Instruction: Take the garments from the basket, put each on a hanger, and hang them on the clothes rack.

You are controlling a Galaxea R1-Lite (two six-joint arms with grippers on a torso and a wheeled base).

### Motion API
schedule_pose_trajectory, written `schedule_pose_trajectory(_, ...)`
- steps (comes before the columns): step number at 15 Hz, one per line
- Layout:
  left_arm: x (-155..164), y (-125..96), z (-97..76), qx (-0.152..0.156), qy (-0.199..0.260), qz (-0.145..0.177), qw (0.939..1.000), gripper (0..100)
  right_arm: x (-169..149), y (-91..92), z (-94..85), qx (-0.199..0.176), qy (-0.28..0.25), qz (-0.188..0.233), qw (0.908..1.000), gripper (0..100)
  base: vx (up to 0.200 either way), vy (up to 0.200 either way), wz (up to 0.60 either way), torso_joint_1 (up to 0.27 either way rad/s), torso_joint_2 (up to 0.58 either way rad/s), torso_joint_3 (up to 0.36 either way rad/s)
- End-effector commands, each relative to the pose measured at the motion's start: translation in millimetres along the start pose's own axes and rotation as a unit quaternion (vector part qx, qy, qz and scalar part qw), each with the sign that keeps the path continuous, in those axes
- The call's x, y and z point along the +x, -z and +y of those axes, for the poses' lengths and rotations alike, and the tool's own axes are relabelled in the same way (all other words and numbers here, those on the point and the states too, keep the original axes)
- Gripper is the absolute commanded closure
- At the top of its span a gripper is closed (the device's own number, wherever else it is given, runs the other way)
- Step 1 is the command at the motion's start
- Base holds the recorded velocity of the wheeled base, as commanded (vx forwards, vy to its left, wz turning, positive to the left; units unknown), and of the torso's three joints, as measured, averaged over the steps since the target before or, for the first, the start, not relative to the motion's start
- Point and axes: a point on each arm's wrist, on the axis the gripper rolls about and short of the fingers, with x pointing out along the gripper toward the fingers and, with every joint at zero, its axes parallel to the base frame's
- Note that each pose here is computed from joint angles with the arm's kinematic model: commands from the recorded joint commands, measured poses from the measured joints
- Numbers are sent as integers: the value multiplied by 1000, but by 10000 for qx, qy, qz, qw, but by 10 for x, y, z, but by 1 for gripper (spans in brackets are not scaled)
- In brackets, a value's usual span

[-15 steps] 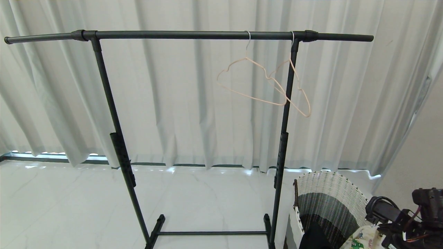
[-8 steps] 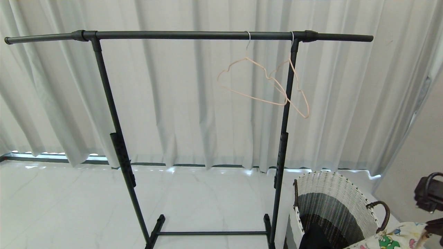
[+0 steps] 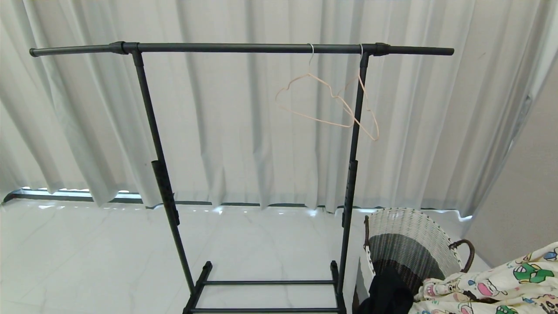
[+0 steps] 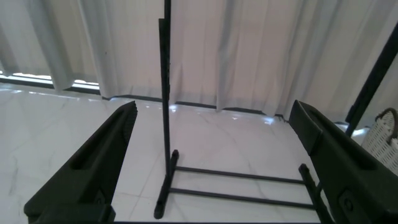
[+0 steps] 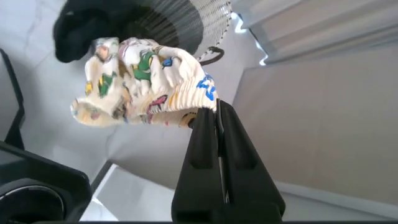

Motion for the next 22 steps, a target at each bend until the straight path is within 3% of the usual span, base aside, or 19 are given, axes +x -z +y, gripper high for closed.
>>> schedule_pose_trajectory(1, -1, 0, 0, -4, -3, -8, 10000, 0, -38, -23, 5, -86, -18, -149, 9998, 100, -200, 0, 0, 7, -2, -2)
schedule_pose_trajectory(6, -1, 0, 0, 3, -3, -8, 10000, 0, 26, -183, 8, -12, -449, -414, 9981, 100, -160, 0, 0, 1, 1, 2)
schedule_pose_trajectory(13, -1, 0, 0, 57, -3, -8, 10000, 0, 346, -675, -18, 532, -943, -855, 9904, 100, 0, 0, 0, 0, 0, 0)
schedule_pose_trajectory(16, -1, 0, 0, 88, -3, -8, 10000, 0, 525, -836, 106, 347, -1321, -830, 9871, 100, 0, 0, 0, 0, 0, 0)
schedule_pose_trajectory(20, -6, -20, -9, -6, 212, -54, 9998, 0, 737, -1078, 353, 596, -1844, -787, 9779, 100, 0, 0, 0, 0, 0, 0)
schedule_pose_trajectory(21, -38, -204, -19, -36, 557, -245, 9981, 0, 774, -1120, 389, 622, -1889, -806, 9767, 100, 0, 0, 0, 0, 0, 0)
schedule_pose_trajectory(22, -15, -504, -19, -219, 829, -230, 9961, 0, 808, -1155, 411, 647, -1910, -833, 9759, 100, 0, 0, 0, 0, 0, 0)
